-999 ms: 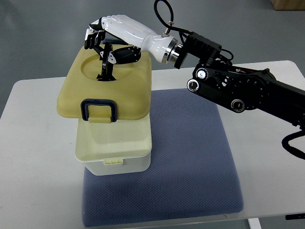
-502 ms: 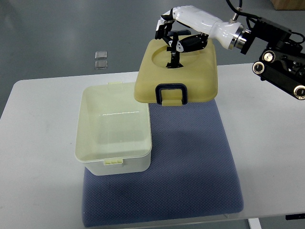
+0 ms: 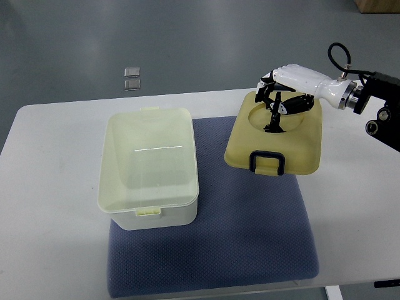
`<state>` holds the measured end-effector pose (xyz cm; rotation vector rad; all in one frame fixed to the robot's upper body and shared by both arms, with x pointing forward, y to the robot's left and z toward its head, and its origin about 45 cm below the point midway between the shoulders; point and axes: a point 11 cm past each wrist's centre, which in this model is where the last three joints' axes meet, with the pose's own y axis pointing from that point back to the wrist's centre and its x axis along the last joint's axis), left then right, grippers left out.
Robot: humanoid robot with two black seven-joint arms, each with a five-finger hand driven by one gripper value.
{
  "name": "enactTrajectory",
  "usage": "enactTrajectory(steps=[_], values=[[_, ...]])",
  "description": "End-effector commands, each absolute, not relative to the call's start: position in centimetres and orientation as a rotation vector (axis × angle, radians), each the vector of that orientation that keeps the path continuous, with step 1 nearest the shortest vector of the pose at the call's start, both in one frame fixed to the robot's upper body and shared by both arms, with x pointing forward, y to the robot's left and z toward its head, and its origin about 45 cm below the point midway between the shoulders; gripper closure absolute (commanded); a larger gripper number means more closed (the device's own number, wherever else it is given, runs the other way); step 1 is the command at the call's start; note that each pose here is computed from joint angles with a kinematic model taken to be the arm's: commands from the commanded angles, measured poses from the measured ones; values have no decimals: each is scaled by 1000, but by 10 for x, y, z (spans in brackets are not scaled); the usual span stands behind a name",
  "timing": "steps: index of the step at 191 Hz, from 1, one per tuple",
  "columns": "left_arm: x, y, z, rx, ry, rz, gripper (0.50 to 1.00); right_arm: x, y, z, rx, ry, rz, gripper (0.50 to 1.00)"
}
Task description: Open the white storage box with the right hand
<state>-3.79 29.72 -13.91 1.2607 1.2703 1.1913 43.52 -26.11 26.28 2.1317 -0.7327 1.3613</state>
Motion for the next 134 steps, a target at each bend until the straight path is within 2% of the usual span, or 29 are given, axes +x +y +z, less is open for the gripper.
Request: enactTrajectory(steps=[1, 49, 64, 75, 76, 77, 78, 79, 80, 81, 82, 83, 86, 94, 98, 107, 134], values=[[-38, 297, -139, 1260, 1270, 1191, 500, 430, -259, 248, 2137, -713, 1345, 1000], [-38, 297, -139, 1259, 1271, 1193, 500, 416, -235, 220, 2182, -647, 1334, 1000], [-37, 298, -139, 1260, 1271, 1195, 500, 414, -229, 215, 2195, -629, 1328, 961], [-37, 298, -139, 1261, 1271, 1196, 500, 413, -224, 215, 2207, -625, 1330, 883], [-37, 298, -139, 1261, 1271, 1196, 500, 413, -223, 214, 2209, -624, 1328, 857], [-37, 298, -139, 1261, 1271, 1196, 500, 413, -223, 214, 2209, -624, 1328, 857], [-38, 298, -139, 1262, 1272, 1196, 500, 413, -223, 214, 2210, -624, 1328, 826], [-38, 298, -139, 1262, 1272, 1196, 500, 413, -223, 214, 2210, -624, 1328, 826], [-37, 298, -139, 1261, 1271, 1196, 500, 413, -222, 214, 2212, -623, 1328, 796], [-37, 298, -139, 1261, 1271, 1196, 500, 413, -222, 214, 2212, -623, 1328, 795], [-38, 298, -139, 1262, 1272, 1196, 500, 412, -222, 213, 2214, -622, 1327, 765], [-38, 298, -139, 1262, 1272, 1196, 500, 412, -222, 213, 2214, -622, 1327, 765], [-37, 298, -139, 1260, 1269, 1197, 500, 411, -222, 212, 2215, -622, 1323, 718], [-37, 298, -139, 1261, 1271, 1196, 500, 410, -222, 209, 2218, -619, 1315, 667], [-37, 298, -139, 1261, 1271, 1196, 500, 410, -223, 208, 2218, -617, 1310, 656], [-37, 298, -139, 1261, 1271, 1196, 500, 408, -224, 205, 2222, -600, 1293, 575], [-38, 297, -139, 1260, 1270, 1191, 500, 402, -227, 196, 2211, -525, 1271, 570]])
